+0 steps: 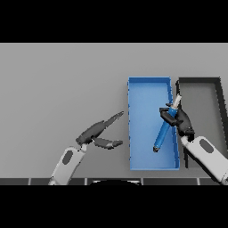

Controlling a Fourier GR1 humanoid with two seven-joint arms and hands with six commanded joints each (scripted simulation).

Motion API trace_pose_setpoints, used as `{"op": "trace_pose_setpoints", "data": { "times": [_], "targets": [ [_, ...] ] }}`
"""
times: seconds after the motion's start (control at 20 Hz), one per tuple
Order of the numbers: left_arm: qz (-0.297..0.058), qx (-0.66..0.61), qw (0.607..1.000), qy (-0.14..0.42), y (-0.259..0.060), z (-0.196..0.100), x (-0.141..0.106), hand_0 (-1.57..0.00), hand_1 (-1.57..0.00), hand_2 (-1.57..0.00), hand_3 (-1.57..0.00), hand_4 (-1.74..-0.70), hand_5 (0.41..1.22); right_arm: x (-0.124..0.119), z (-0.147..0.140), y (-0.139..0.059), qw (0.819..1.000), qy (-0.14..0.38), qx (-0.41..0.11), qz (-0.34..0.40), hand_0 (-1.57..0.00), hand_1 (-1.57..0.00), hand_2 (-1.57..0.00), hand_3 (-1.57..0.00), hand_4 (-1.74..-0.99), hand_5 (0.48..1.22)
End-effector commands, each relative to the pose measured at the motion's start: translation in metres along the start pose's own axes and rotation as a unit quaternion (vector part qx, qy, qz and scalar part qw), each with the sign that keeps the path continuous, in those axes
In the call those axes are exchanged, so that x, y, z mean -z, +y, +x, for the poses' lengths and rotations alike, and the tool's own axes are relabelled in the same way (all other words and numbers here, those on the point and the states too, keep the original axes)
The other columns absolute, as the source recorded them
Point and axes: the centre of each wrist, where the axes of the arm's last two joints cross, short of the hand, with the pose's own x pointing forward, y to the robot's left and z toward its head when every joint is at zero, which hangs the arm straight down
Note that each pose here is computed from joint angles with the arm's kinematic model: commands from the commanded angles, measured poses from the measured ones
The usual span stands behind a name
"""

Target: Pick up the blue pipe and place it into the blue bin.

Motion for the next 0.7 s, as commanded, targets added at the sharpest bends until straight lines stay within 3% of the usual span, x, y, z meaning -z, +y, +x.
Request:
{"op": "trace_pose_setpoints", "data": {
  "times": [0.0,0.25,0.45,0.65],
  "targets": [
    [-0.002,0.002,1.0,-0.002,-0.0011,0.0023,-0.0008,0.0,0.0,0.0,0.0,-0.93,0.496,-0.0019,-0.0023,0.003,1.0,0.011,-0.022,0.013,-0.23,-0.21,-0.21,-0.06,-1.233,0.913],
    [0.003,0.001,1.0,0.003,-0.0016,0.0019,0.0,0.0,0.0,0.0,0.0,-0.93,0.496,-0.0005,-0.0038,0.003,0.995,0.042,-0.087,0.033,-0.07,-0.07,-0.07,-0.02,-1.161,0.771],
    [-0.001,0.001,1.0,0.008,-0.0019,0.0017,0.0019,0.0,0.0,0.0,0.0,-0.93,0.497,0.0001,0.0026,0.0058,0.993,0.039,-0.104,0.038,-0.03,-0.03,-0.03,-0.01,-1.099,0.725],
    [-0.001,-0.001,1.0,0.007,-0.0042,0.0041,0.0049,0.0,0.0,0.0,0.0,-0.93,0.496,-0.0015,-0.0014,0.0065,0.99,0.039,-0.123,0.052,-0.02,-0.02,-0.02,0.0,-1.084,0.712]
  ]
}}
